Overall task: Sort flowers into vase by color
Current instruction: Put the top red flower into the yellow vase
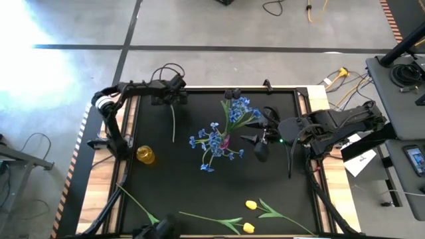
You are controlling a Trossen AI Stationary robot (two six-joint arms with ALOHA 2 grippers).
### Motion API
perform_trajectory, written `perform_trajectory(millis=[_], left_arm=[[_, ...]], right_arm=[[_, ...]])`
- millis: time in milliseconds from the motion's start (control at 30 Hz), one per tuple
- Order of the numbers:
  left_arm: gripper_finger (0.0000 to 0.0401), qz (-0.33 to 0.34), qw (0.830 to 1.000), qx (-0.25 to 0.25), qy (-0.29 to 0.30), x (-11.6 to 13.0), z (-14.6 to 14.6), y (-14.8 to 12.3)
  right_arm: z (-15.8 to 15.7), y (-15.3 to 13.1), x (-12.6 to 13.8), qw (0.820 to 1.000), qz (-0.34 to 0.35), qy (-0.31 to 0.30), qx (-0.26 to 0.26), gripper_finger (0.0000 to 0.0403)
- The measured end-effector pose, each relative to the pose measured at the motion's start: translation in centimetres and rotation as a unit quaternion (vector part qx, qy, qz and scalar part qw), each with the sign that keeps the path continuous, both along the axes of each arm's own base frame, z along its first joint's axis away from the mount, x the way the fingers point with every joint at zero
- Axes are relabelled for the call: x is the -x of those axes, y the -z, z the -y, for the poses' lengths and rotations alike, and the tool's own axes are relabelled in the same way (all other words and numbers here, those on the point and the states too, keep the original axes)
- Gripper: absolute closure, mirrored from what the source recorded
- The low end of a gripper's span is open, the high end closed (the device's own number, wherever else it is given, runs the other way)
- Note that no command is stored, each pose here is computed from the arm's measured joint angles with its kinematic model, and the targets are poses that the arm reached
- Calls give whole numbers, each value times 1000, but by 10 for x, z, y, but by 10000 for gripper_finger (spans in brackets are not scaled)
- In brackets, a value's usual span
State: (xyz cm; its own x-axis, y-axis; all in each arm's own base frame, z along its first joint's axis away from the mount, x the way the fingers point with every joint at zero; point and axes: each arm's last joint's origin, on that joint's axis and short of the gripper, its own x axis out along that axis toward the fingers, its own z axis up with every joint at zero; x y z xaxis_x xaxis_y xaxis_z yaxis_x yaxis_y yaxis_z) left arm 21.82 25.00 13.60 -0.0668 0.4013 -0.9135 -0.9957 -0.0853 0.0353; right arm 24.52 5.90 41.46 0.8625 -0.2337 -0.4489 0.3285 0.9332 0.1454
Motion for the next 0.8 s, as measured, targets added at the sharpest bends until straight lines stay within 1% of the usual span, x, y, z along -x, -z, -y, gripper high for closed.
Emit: perform_trajectory(millis=[100, 200, 400, 467, 533, 567, 633, 800], left_arm=[[157, 2, 1000, -2, -5, -3, -4, 0], [195, 10, 1000, -8, -17, -4, -6, -1], [311, 27, 999, 2, -32, 1, -8, 0], [351, 30, 999, 5, -28, 2, -7, 0], [384, 38, 999, 11, -10, 1, -4, -4], [391, 39, 999, 14, -3, 0, -2, -6], [391, 52, 999, 8, 15, -4, 4, -15], [386, 87, 992, -50, 81, -12, 23, -58]], right_arm=[[0, 0, 0, 1000, 0, 0, 0, 170], [0, 0, 0, 1000, -2, -3, 5, 170], [0, 0, 0, 1000, -3, -5, 11, 170], [0, 0, 0, 1000, -4, -6, 11, 170], [0, 0, 0, 1000, -3, -6, 11, 170], [0, 0, 0, 1000, -3, -5, 11, 170], [0, 0, 0, 1000, -3, -5, 11, 170], [0, 0, 0, 1000, -3, -6, 11, 170]])
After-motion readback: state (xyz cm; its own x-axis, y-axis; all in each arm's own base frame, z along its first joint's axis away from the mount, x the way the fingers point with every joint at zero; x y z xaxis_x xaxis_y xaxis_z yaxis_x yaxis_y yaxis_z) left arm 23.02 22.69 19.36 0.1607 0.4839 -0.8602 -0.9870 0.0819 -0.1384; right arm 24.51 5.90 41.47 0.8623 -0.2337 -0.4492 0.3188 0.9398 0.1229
